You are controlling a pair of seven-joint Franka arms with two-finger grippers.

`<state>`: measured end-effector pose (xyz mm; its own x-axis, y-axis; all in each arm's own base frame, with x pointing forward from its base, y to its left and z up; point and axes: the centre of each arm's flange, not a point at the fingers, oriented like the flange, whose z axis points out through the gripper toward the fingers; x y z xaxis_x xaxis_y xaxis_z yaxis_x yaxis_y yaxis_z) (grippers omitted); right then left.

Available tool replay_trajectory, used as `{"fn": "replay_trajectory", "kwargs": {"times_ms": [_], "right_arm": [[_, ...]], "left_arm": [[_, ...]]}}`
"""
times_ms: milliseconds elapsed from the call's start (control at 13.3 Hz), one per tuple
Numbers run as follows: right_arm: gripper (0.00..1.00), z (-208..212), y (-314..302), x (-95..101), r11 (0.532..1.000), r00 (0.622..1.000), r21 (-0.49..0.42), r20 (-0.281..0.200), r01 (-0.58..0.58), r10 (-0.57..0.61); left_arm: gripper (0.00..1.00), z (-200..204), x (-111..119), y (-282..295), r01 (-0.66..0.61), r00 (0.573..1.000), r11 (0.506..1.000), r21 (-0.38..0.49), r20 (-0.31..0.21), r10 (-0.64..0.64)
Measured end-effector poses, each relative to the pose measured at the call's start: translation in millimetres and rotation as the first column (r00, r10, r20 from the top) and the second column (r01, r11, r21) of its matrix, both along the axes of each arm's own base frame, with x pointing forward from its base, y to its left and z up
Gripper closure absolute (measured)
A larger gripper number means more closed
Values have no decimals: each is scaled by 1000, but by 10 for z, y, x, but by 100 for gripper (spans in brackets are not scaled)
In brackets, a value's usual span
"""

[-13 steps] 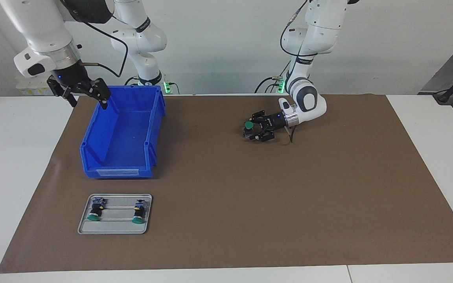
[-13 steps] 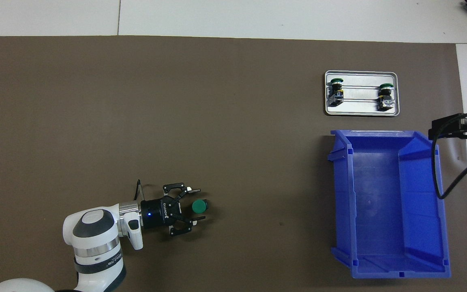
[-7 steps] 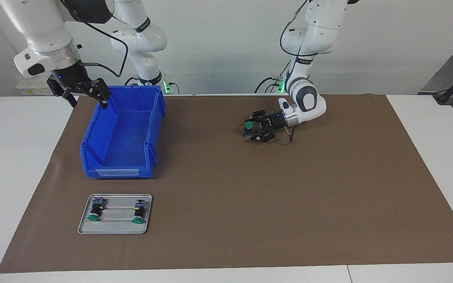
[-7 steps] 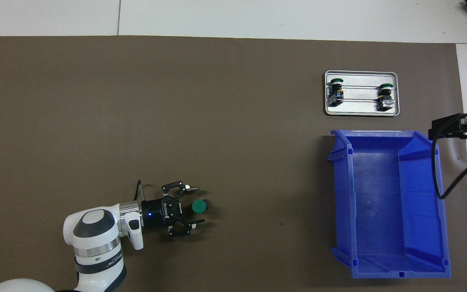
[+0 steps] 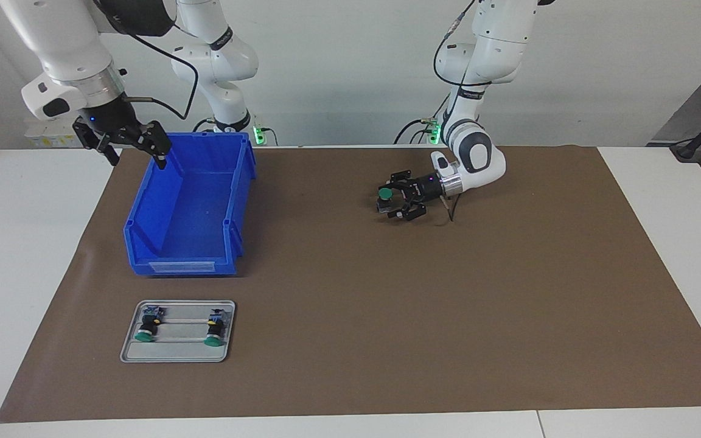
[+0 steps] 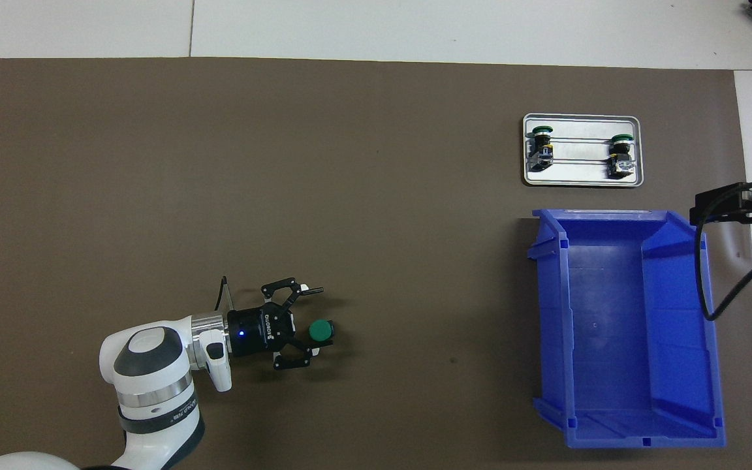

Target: Place and press button with both arms

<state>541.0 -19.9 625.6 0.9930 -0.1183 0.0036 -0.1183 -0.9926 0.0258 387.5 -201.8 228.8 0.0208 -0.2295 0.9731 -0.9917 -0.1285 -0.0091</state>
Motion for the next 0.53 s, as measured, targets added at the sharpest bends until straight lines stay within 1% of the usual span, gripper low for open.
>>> {"fn": "replay_trajectory", "kwargs": {"times_ms": [150,300,525], "right_arm": [[0,0,0,0,1000,1000,0,0,0,0],[0,0,0,0,1000,1000,0,0,0,0],[0,0,0,0,1000,1000,0,0,0,0]], "left_arm": [[0,62,35,-26,4,1000,1000,-17,11,-3],[0,124,57,-38,-1,1000,1000,-28,10,1],[1,407,172,-77,-23,999,998,-62,-25,22]]}}
